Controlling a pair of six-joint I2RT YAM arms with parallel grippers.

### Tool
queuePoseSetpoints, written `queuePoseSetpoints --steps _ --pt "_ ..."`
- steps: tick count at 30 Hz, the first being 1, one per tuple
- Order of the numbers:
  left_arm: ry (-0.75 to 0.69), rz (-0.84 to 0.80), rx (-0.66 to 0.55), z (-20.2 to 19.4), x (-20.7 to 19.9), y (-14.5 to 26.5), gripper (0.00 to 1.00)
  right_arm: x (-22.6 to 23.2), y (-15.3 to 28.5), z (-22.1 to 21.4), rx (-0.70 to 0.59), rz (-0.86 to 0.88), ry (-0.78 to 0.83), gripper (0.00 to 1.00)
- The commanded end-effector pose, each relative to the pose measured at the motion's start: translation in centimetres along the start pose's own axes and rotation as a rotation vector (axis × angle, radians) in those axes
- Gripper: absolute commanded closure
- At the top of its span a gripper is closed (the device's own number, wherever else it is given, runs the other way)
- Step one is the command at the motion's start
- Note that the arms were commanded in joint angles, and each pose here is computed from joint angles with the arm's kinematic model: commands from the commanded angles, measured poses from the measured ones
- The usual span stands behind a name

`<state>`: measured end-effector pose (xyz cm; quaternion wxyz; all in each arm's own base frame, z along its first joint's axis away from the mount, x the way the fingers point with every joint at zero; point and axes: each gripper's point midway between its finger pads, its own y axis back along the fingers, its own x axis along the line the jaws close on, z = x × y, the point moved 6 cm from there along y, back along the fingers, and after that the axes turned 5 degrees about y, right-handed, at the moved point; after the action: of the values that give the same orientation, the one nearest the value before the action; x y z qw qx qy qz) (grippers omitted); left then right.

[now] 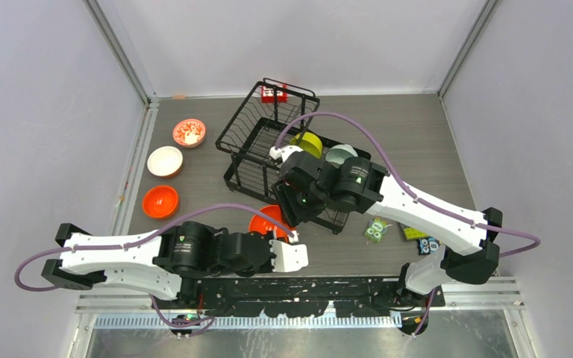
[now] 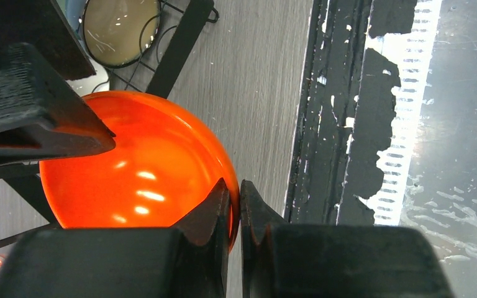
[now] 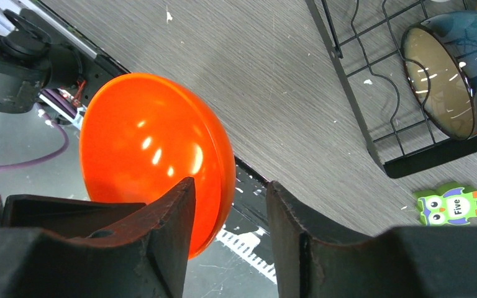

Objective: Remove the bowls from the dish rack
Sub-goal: Place the bowl with the bowl.

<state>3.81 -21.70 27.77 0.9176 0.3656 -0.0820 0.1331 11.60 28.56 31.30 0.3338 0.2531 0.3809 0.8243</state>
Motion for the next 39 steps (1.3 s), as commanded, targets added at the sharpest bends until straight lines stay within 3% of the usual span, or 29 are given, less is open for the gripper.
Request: queuePoseSetpoints --steps 1,18,21,22,26,29,30,31,32,39 --pt "0.017 0.002 -0.055 1.1 0.1 0.5 1.00 0.1 0.5 0.8 -0.031 -0.009 0.022 0.51" --pt "0.061 0.053 -0.031 1.1 0.5 0.4 1.00 0.6 -1.0 -0.4 0.006 -0.044 0.036 0.84" --pt "0.071 0.068 -0.027 1.1 0.6 0.4 0.99 0.6 -0.9 -0.5 0.002 -0.047 0.035 0.97" --pt "0.076 0.078 -0.030 1.2 0.7 0.4 0.96 0.6 -0.9 -0.5 -0.003 -0.049 0.034 0.99" --pt "0.116 0.124 -0.041 1.5 1.3 0.9 0.60 0.1 -0.4 -0.3 -0.038 -0.071 0.017 0.99" --pt "0.156 0.168 -0.063 1.8 1.9 1.7 0.41 -0.4 0.1 -0.3 -0.085 -0.086 -0.008 0.99" --pt "0.173 0.190 -0.079 1.9 2.2 2.0 0.32 -0.6 0.4 -0.3 -0.102 -0.091 -0.015 0.99" --pt "0.193 0.207 -0.099 2.1 2.5 2.4 0.12 -0.8 0.6 -0.3 -0.121 -0.097 -0.025 0.99" --pt "0.221 0.230 -0.126 2.3 2.8 2.7 0.02 -1.0 0.8 -0.4 -0.137 -0.101 -0.035 0.99" --pt "0.508 0.327 -0.357 3.5 4.7 5.7 0.00 -2.6 2.3 -1.7 -0.238 -0.108 -0.103 0.99"
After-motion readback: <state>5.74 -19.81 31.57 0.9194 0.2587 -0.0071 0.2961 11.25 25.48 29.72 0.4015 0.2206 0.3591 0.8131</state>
